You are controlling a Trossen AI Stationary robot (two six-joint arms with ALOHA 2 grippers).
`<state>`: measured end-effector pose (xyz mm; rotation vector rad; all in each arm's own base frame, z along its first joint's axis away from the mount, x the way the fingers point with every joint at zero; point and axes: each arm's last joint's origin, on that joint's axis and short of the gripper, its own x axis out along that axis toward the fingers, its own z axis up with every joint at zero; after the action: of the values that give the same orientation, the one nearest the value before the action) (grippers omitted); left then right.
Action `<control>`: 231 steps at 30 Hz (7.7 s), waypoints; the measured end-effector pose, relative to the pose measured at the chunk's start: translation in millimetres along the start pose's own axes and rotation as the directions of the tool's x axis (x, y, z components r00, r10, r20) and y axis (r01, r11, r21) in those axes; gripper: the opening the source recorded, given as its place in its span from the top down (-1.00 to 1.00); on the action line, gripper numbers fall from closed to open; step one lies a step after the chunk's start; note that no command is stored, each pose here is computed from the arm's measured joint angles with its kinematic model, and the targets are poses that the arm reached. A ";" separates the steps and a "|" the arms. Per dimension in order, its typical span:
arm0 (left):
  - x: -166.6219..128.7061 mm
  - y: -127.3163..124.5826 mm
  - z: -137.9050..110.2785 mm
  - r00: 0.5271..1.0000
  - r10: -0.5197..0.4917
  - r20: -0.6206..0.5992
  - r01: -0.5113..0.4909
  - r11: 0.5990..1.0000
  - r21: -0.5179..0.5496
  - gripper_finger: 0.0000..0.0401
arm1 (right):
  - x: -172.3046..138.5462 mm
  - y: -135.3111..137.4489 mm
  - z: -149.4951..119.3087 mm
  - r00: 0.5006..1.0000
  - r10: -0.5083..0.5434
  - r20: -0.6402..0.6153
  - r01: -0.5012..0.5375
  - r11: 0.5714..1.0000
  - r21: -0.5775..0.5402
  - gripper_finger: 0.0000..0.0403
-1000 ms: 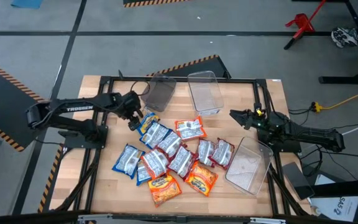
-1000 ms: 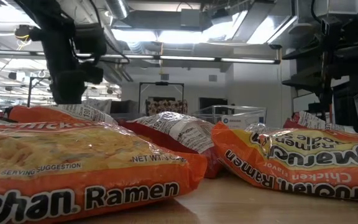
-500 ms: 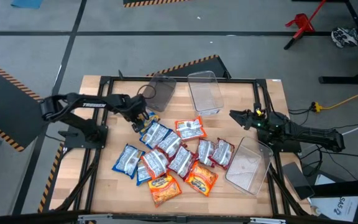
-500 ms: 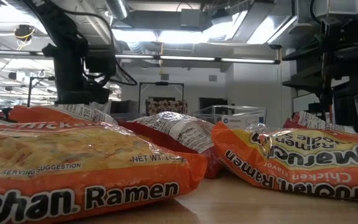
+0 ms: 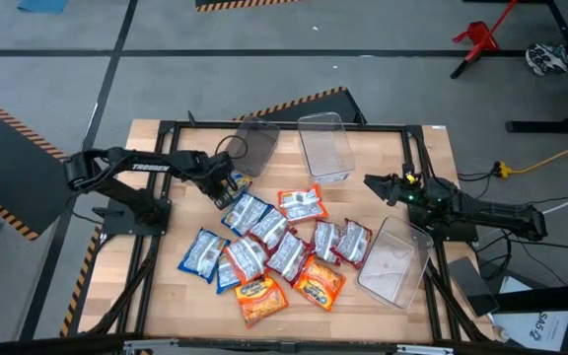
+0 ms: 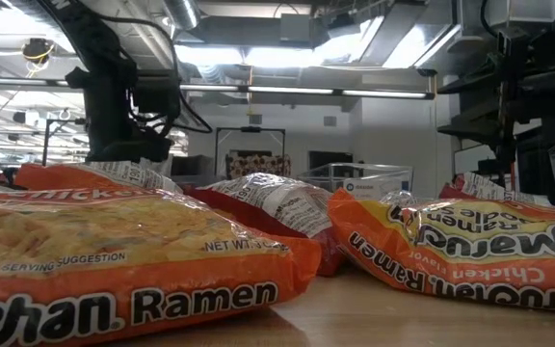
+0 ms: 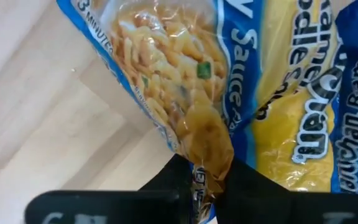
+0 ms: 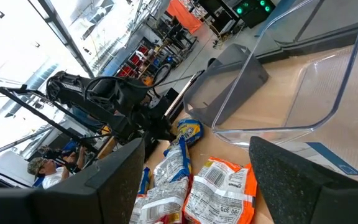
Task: Sort Maruchan noodles
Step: Put the blue noodle pack into the black bin
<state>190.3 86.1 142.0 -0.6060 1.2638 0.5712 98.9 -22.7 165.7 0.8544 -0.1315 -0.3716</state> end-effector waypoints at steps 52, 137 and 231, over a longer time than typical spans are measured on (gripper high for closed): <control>-78.8 25.5 160.5 0.947 -0.016 0.320 0.021 1.000 -0.011 0.89 | 0.0 -0.2 -0.1 1.000 -0.002 -0.002 0.002 1.000 -0.010 -0.38; -3.0 -43.2 -97.8 0.956 -0.197 -0.219 0.251 0.934 0.256 0.18 | 0.0 -0.3 -0.2 1.000 -0.002 -0.002 0.002 0.999 -0.038 -0.38; -104.5 17.9 179.0 0.613 0.168 0.772 -0.452 0.876 0.169 1.00 | 0.1 -0.4 -0.2 1.000 -0.006 0.002 0.006 0.999 -0.036 -0.38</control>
<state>279.8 217.2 276.4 0.1906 0.6390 0.7641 98.9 -22.8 165.2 0.8194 -0.1239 -0.3790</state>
